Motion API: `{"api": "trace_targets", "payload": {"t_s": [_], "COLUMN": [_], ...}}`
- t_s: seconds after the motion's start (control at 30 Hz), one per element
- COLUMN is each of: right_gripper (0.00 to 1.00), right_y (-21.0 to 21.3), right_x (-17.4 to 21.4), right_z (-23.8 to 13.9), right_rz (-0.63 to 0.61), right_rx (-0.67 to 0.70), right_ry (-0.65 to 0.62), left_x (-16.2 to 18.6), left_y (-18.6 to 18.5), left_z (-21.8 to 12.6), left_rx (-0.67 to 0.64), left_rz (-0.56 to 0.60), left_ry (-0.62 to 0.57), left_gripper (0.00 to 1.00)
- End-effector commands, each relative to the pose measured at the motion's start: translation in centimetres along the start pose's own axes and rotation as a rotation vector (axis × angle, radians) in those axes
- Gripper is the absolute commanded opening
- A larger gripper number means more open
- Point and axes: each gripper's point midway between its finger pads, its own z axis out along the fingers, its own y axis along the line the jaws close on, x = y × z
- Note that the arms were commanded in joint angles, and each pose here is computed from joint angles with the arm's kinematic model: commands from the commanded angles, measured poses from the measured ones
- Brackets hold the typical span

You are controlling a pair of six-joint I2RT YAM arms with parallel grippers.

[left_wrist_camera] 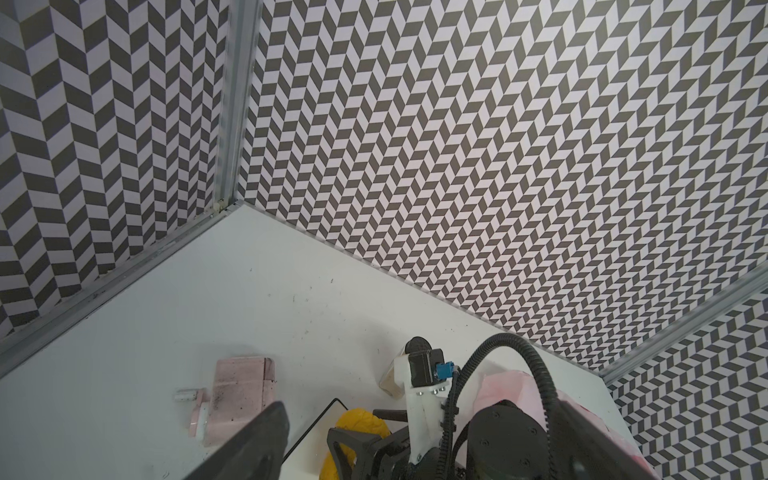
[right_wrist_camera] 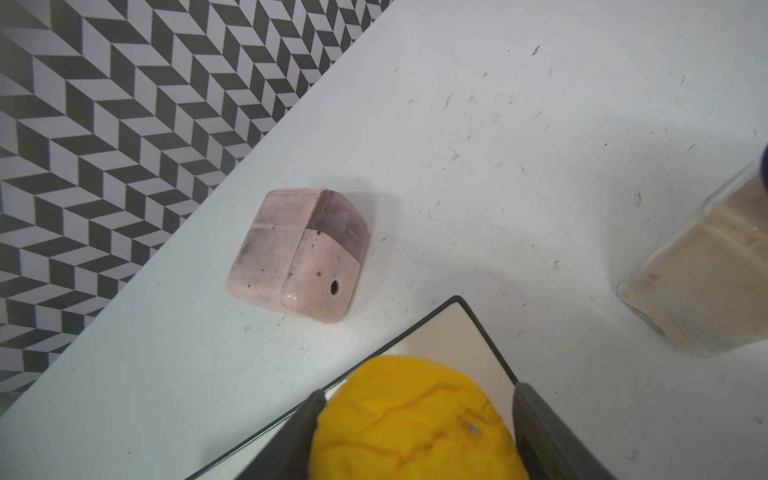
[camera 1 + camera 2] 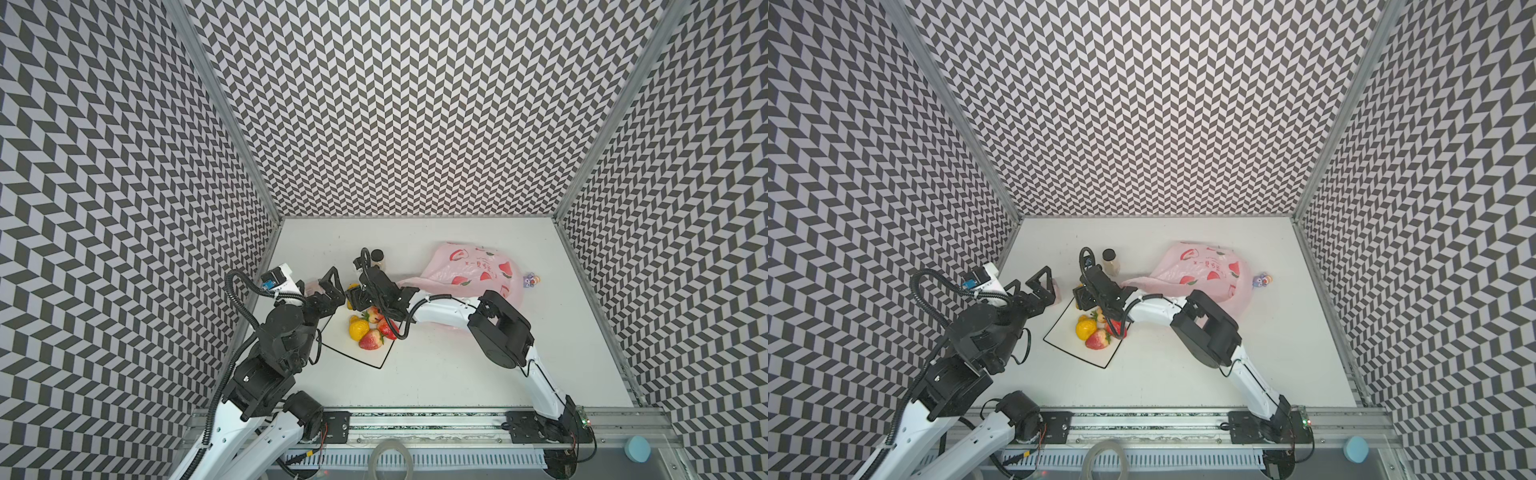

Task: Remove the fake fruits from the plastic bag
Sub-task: 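Carry the yellow fruit to the white tray and release it with the right gripper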

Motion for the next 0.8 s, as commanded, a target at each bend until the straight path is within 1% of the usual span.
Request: {"api": "trace_targets", "payload": {"t_s": [0.0, 0.1, 0.2, 0.33, 0.47, 0.6, 0.77], "right_gripper": [0.68, 0.68, 0.72, 0.8, 0.82, 0.82, 0.8], "right_y": [0.8, 0.6, 0.8, 1.3, 2.3, 4.1, 4.9], "right_x": [-0.8, 0.0, 0.1, -1.3, -3.9, -8.9, -13.7], "right_z": [-0.1, 0.1, 0.0, -0.6, -2.0, -5.6, -12.2], "right_rz": [-0.014, -0.015, -0.018, -0.029, -0.031, -0.03, -0.038], "right_rx": [-0.028, -0.03, -0.035, -0.049, -0.073, -0.122, -0.155], "right_ry": [-0.01, 0.011, 0.016, -0.007, -0.056, -0.155, -0.27], "left_x": [0.3, 0.4, 0.4, 0.3, -0.2, -0.9, -2.2], "left_y": [-0.3, -0.5, -0.7, -0.9, -1.2, -1.5, -2.1], "left_z": [0.3, 0.3, 0.3, 0.3, 0.2, -0.1, -0.5], "left_rx": [0.014, 0.026, 0.036, 0.043, 0.05, 0.059, 0.079], "left_rz": [0.004, 0.005, 0.004, 0.008, 0.008, 0.013, 0.032], "left_ry": [0.007, 0.013, 0.016, 0.014, 0.007, -0.009, -0.032], "left_gripper": [0.98, 0.98, 0.98, 0.98, 0.98, 0.98, 0.98]}}
